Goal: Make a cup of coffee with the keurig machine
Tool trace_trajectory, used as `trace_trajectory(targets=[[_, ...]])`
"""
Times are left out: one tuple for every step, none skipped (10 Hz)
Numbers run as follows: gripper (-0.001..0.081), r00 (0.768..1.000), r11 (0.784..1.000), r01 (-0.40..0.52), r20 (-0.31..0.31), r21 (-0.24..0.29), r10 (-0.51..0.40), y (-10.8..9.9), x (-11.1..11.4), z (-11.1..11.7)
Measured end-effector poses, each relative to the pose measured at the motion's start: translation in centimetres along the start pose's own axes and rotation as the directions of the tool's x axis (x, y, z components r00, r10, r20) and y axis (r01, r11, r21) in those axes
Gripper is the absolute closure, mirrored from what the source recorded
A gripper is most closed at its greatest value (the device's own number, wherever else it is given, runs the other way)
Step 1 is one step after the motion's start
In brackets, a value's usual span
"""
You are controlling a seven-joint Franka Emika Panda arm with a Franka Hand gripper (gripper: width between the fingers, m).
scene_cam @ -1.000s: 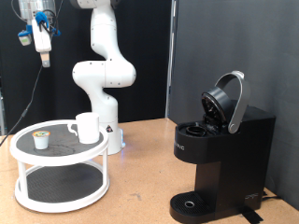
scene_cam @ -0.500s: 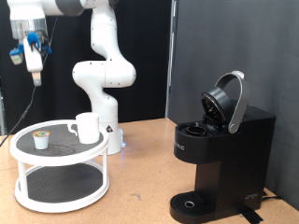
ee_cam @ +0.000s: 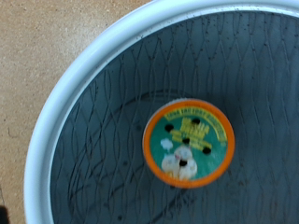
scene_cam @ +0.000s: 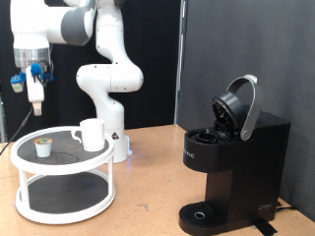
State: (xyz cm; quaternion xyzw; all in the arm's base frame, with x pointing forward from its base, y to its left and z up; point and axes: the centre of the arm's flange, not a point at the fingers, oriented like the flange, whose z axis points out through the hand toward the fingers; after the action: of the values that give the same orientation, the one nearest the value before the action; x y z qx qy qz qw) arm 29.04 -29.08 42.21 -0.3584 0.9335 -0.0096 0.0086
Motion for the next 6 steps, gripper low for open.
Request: trace_trajectory(targets=[[0.0072, 1.0, 1.0, -0.006, 0.004, 0.013, 0.006, 0.2, 0.1, 0.9], [0.0072, 1.0, 1.0, -0.01, 0.009, 0.021, 0.009, 0.4, 0.1, 1.7], [0.0072, 1.0, 1.0, -0.012, 0.01, 0.025, 0.012, 0.4, 0.1, 2.3], [0.0072, 1.0, 1.0, -0.014, 0.008, 0.025, 0.013, 0.5, 0.0, 3.0], [0.0072, 1.0, 1.0, -0.013, 0.007, 0.025, 0.013, 0.5, -0.1, 3.6], [0.0072, 1.0, 1.0, -0.013, 0.005, 0.025, 0.013, 0.5, -0.1, 4.2]])
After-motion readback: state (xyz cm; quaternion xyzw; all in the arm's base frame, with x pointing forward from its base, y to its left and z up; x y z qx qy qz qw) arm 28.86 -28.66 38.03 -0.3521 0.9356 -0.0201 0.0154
